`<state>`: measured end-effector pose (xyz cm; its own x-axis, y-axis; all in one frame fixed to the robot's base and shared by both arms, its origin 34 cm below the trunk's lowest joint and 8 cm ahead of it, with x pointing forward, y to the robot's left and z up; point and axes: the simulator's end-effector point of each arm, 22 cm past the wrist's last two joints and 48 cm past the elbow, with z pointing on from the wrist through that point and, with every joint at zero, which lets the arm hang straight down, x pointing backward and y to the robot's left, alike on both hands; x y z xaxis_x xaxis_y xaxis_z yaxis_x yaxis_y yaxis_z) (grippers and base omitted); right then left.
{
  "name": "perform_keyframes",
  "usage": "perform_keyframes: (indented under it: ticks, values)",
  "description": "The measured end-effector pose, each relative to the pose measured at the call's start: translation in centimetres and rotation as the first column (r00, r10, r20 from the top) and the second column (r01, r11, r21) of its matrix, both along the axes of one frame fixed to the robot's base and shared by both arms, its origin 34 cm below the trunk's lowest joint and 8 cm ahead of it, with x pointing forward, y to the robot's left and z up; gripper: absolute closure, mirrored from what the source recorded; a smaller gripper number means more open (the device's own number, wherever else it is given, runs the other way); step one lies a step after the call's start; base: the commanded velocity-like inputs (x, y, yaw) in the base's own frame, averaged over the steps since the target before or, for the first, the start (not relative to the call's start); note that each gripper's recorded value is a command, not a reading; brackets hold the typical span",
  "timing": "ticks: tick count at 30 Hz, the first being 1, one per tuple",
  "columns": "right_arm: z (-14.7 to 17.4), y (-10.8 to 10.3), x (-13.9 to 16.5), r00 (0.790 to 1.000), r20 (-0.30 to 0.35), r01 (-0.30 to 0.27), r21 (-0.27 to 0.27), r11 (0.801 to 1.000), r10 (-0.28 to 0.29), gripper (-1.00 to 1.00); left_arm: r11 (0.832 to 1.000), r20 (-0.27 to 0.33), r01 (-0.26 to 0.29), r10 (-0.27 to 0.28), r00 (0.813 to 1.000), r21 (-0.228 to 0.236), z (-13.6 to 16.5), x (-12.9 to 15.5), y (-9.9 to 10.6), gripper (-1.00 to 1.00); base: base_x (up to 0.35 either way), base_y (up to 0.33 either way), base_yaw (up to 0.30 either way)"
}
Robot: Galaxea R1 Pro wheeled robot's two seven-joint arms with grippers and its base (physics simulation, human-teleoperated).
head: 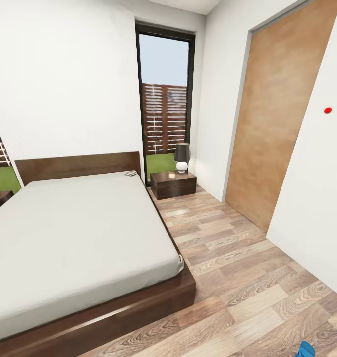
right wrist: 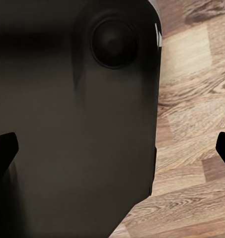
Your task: In the bedroom, move the book from the bed onto either nightstand, and place the two sandals side by side next to the bed.
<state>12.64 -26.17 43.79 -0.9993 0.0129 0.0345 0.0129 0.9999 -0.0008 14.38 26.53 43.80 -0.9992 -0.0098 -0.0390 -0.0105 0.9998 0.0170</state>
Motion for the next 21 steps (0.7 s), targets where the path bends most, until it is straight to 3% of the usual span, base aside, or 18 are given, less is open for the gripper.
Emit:
perform_keyframes:
  ticks: [7, 21]
  values:
    - [0.00, -0.08, 0.00, 1.000, 0.000, -0.001, -0.001, 1.000, 0.001, -1.00, 1.000, 0.000, 0.000, 0.000, 1.000, 0.001, 0.00, 0.00, 0.11, -1.00, 0.000, 0.000, -0.085]
    - [0.00, -0.10, 0.00, 1.000, 0.000, -0.002, -0.001, 1.000, 0.002, -1.00, 1.000, 0.000, 0.000, 0.000, 1.000, 0.000, 0.00, 0.00, 0.00, -1.00, 0.000, 0.000, -0.190]
